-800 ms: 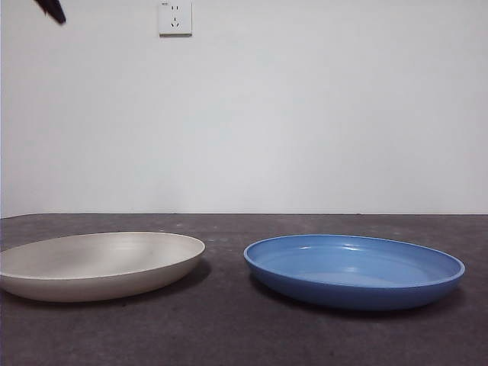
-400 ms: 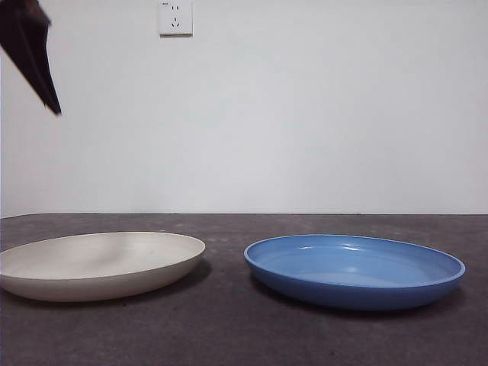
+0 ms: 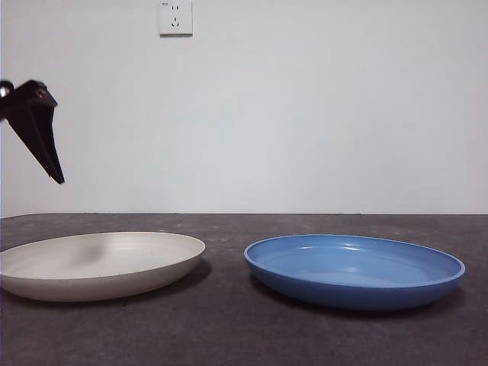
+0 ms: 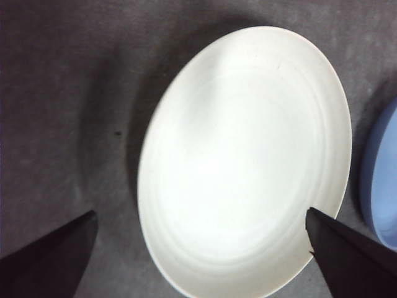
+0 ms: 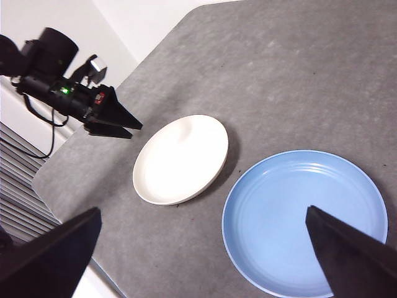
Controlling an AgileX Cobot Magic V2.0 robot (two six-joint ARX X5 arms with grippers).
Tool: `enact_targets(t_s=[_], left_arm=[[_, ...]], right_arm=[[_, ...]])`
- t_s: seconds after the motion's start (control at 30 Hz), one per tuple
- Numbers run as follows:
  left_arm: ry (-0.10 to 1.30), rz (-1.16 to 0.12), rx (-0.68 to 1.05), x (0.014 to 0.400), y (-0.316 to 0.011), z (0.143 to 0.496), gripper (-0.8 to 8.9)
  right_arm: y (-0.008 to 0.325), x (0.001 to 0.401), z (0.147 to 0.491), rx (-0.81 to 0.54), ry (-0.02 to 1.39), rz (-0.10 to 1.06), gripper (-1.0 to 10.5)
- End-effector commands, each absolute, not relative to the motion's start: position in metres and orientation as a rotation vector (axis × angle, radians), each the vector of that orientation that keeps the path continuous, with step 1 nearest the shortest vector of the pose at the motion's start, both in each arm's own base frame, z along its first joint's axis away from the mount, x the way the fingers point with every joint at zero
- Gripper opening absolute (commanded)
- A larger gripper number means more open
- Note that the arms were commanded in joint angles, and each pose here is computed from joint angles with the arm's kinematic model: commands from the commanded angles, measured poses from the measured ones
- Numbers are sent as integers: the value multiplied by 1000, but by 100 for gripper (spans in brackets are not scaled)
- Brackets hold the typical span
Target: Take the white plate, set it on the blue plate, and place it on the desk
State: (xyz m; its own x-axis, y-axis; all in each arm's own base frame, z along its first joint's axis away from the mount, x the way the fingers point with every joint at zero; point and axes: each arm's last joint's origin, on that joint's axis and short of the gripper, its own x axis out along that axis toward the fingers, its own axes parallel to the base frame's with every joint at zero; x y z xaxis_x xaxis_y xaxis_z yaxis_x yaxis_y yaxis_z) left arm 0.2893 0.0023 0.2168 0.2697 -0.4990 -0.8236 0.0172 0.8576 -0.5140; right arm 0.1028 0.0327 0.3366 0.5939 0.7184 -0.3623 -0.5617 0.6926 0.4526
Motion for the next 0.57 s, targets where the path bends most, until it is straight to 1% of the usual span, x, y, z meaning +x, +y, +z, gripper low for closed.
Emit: enact_targets(t_s=[0.03, 0.33, 0.57], left_arm=[[1245, -416, -467, 301, 5, 209, 586], [1264, -400, -491, 312, 11, 189, 585], [1294, -410, -515, 317, 10, 177, 585]], right_arm=[[33, 103, 342, 288, 533, 768, 597], [33, 103, 341, 283, 531, 767, 597], [33, 103, 341, 272, 527, 742, 597]])
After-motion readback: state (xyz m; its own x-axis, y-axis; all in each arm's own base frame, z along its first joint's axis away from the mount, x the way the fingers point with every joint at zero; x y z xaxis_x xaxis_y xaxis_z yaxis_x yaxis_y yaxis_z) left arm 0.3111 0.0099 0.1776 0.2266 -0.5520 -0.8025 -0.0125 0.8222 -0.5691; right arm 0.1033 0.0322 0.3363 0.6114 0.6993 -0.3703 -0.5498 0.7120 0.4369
